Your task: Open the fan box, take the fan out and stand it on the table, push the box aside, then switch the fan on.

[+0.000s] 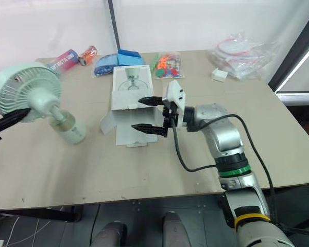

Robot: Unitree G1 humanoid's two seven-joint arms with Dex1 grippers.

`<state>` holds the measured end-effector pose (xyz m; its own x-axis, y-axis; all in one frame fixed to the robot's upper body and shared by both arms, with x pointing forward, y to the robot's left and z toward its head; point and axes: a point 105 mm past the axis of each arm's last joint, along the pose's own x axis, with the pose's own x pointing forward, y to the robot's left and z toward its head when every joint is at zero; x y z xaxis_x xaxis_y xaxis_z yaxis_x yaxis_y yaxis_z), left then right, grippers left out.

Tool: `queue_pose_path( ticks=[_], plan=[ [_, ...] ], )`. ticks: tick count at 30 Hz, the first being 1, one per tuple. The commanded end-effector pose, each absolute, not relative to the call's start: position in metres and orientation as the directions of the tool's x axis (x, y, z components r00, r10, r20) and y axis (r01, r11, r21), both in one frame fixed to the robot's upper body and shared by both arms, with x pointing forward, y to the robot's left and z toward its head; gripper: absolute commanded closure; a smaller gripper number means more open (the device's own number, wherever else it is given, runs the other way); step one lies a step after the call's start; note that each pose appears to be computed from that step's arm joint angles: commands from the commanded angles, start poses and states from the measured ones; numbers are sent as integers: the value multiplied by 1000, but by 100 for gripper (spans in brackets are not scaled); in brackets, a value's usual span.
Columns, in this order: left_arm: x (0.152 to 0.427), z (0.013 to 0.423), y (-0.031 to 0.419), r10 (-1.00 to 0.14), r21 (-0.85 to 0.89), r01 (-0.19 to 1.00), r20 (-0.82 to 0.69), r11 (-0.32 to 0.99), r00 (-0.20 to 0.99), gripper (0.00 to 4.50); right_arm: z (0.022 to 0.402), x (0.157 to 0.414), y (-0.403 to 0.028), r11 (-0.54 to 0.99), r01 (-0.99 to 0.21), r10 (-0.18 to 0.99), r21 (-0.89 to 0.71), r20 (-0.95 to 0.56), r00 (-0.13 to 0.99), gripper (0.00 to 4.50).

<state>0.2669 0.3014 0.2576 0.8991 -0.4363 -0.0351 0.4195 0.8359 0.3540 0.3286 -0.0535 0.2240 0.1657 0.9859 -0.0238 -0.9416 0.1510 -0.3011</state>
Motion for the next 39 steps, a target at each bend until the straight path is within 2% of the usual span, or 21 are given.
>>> queue_pose_path(
  ticks=[1,10,18,22,29,30,32,33,35,39],
  plan=[
    [258,286,321,-367,395,314,64,863,928,260,240,323,-47,125,-937,992,-327,21,125,0],
    [257,293,359,-219,362,177,77,915,973,260,233,323,-40,101,-942,994,-319,3,106,0],
    [264,269,367,-163,338,169,-45,926,986,260,227,323,-38,96,-947,995,-306,-11,104,0],
    [270,265,373,-128,300,143,-71,943,989,260,223,322,-39,92,-948,994,-304,-24,104,0],
    [275,265,370,-139,291,154,-72,944,988,260,219,322,-41,99,-948,992,-302,-43,117,0],
    [276,264,370,-132,298,148,-73,943,988,160,218,323,-41,100,-948,992,-302,-48,120,0],
    [277,262,370,-133,297,151,-79,943,988,113,217,323,-41,101,-948,991,-301,-53,122,0],
    [277,262,370,-136,293,154,-81,944,987,68,216,323,-41,99,-949,991,-301,-54,120,0],
    [276,261,370,-137,286,156,-84,945,987,8,216,322,-41,96,-949,992,-300,-55,118,0],
    [274,262,373,-126,287,142,-75,947,989,2,215,323,-42,93,-949,991,-301,-60,116,0]
  ],
)
